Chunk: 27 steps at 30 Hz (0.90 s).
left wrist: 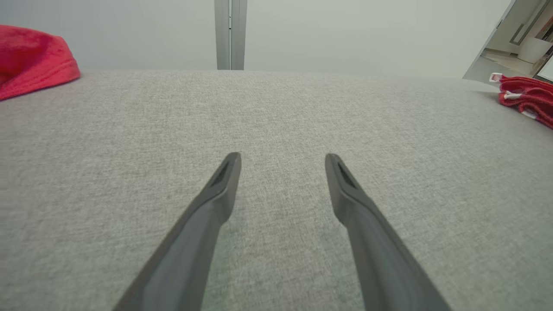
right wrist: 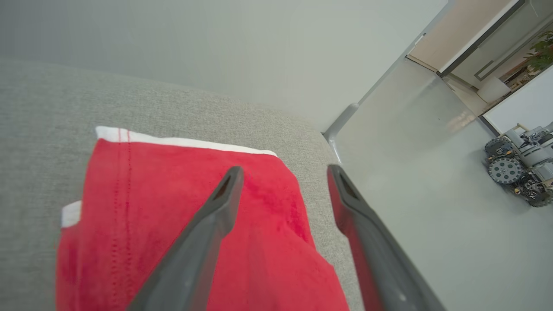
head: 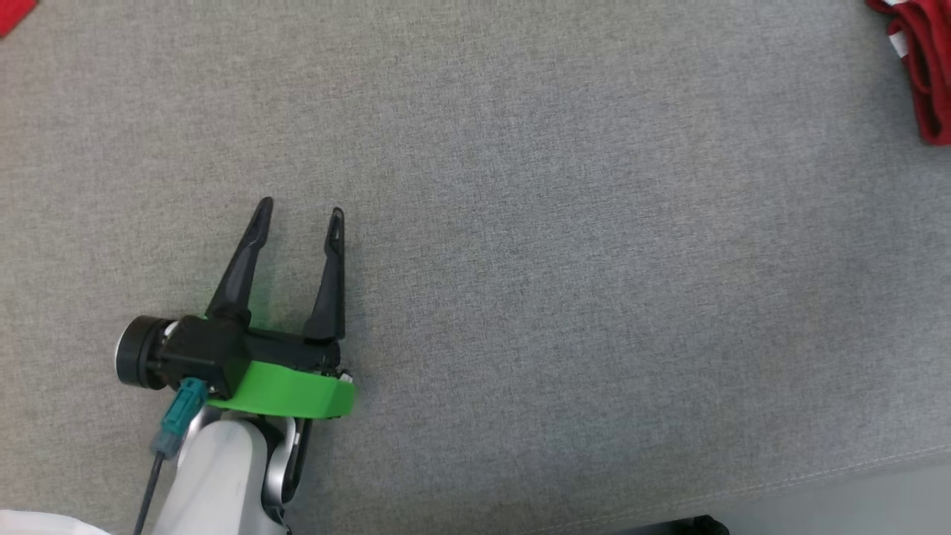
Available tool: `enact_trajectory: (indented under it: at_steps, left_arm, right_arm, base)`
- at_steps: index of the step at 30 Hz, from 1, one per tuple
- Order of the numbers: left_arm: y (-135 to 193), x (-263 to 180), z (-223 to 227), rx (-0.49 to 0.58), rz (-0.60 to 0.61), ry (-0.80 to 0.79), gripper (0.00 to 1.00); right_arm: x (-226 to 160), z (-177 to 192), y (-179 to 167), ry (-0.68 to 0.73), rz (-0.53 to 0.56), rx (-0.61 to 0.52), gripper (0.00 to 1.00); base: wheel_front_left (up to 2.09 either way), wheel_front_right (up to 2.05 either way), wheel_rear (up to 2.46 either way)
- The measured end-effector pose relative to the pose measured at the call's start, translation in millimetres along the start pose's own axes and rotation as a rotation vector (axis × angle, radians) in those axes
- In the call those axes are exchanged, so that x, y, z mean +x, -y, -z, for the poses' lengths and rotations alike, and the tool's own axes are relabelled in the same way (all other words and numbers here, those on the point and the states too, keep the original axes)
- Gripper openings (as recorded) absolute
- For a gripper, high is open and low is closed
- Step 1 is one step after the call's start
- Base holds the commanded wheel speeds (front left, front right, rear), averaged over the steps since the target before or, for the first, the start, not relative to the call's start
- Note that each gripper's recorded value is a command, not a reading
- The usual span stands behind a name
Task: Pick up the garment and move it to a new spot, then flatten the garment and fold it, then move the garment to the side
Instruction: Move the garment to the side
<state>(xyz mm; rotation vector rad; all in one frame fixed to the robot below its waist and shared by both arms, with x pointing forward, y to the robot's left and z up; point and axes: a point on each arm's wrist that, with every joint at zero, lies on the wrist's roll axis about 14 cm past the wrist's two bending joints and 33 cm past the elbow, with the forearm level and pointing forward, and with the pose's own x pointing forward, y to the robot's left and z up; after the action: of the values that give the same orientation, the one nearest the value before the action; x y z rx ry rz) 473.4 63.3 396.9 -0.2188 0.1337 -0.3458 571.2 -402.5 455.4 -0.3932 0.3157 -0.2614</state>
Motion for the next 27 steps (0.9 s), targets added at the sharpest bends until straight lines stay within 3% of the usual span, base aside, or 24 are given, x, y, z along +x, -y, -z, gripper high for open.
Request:
enact_trajectory:
  at_steps: [10, 17, 27]
  left_arm:
    - [-24, -5, -40, 0.007, -0.108, 0.09, 1.0]
    - [-36, -29, -64, -0.004, -0.185, 0.13, 1.0]
    - [-38, -80, -76, -0.023, -0.252, 0.141, 1.0]
  right_arm:
    - [-29, -59, -53, 0.203, -0.112, 0.075, 1.0]
    - [-82, -86, -95, 0.321, -0.216, 0.234, 1.0]
    - [-162, -102, -119, 0.431, -0.284, 0.393, 1.0]
  base:
    - [0.0, 0.0, 0.0]
    - [0.0, 0.0, 0.0]
    - [0.0, 0.0, 0.0]
